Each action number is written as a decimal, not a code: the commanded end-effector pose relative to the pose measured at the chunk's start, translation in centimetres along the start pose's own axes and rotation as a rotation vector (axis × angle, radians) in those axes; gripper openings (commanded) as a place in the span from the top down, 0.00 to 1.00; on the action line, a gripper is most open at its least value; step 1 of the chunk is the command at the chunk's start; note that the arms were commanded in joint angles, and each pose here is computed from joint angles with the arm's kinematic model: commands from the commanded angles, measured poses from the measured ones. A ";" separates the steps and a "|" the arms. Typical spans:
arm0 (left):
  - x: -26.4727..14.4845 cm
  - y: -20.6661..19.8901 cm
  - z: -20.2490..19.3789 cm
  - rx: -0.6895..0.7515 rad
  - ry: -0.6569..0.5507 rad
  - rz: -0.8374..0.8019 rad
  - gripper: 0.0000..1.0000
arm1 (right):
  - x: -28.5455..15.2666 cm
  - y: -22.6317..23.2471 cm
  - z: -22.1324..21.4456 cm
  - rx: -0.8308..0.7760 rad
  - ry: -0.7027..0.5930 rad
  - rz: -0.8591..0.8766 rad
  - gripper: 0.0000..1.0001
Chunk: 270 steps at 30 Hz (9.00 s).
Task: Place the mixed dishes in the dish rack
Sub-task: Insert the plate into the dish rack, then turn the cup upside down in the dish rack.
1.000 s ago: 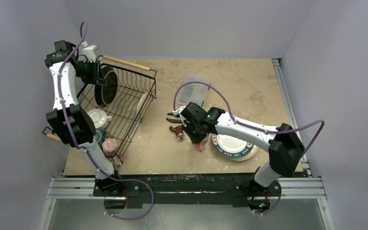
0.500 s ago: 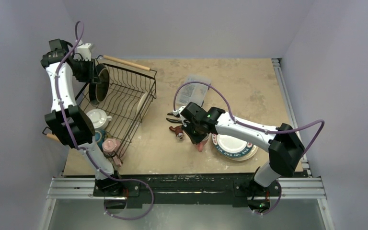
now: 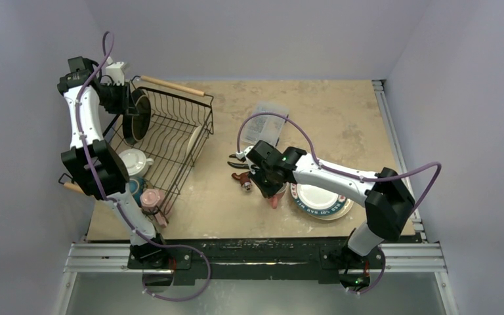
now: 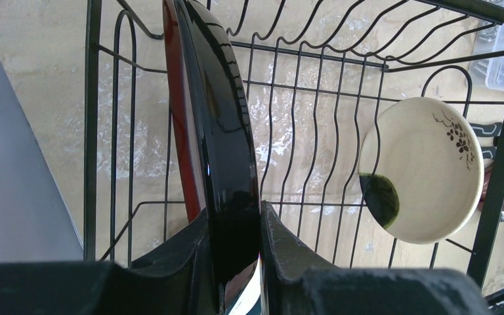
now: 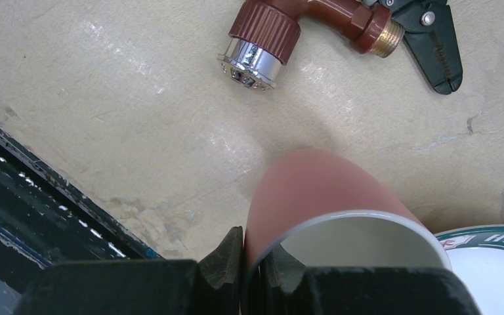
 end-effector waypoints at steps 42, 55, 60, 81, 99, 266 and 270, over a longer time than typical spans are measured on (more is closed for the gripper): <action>-4.3 2.3 0.3 -0.036 -0.060 0.429 0.02 | -0.1 0.3 1.1 0.000 -0.040 0.015 1.00; -8.8 -2.9 1.3 -0.251 -0.394 0.440 0.00 | -0.7 0.4 1.9 0.001 -0.074 0.018 1.00; -11.9 -6.8 2.4 -0.310 -0.584 0.438 0.00 | -1.6 0.5 2.9 0.004 -0.125 0.001 1.00; -9.7 -29.0 -0.5 -0.352 -0.324 -0.518 0.01 | -12.0 1.9 5.6 -0.530 -0.632 0.305 1.00; -6.4 -37.0 -1.6 0.092 0.058 -0.565 0.31 | -14.3 2.7 6.3 -0.786 -0.667 0.358 1.00; 4.0 -16.4 -15.2 -0.674 0.298 0.451 0.51 | -15.8 -10.9 7.4 0.567 -0.683 0.024 0.01; 3.3 -16.7 -15.1 -0.671 0.310 0.451 0.31 | -13.7 -12.0 6.2 0.605 -0.624 -0.023 0.01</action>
Point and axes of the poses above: each gripper's point midway between its finger pads, its own x axis out along the fingers, its own y axis along the line the jaws close on, z = x × y, the point moved 9 cm from there along -x, back along the fingers, and after that the axes turned 9 degrees about x, right-handed, at the moved point
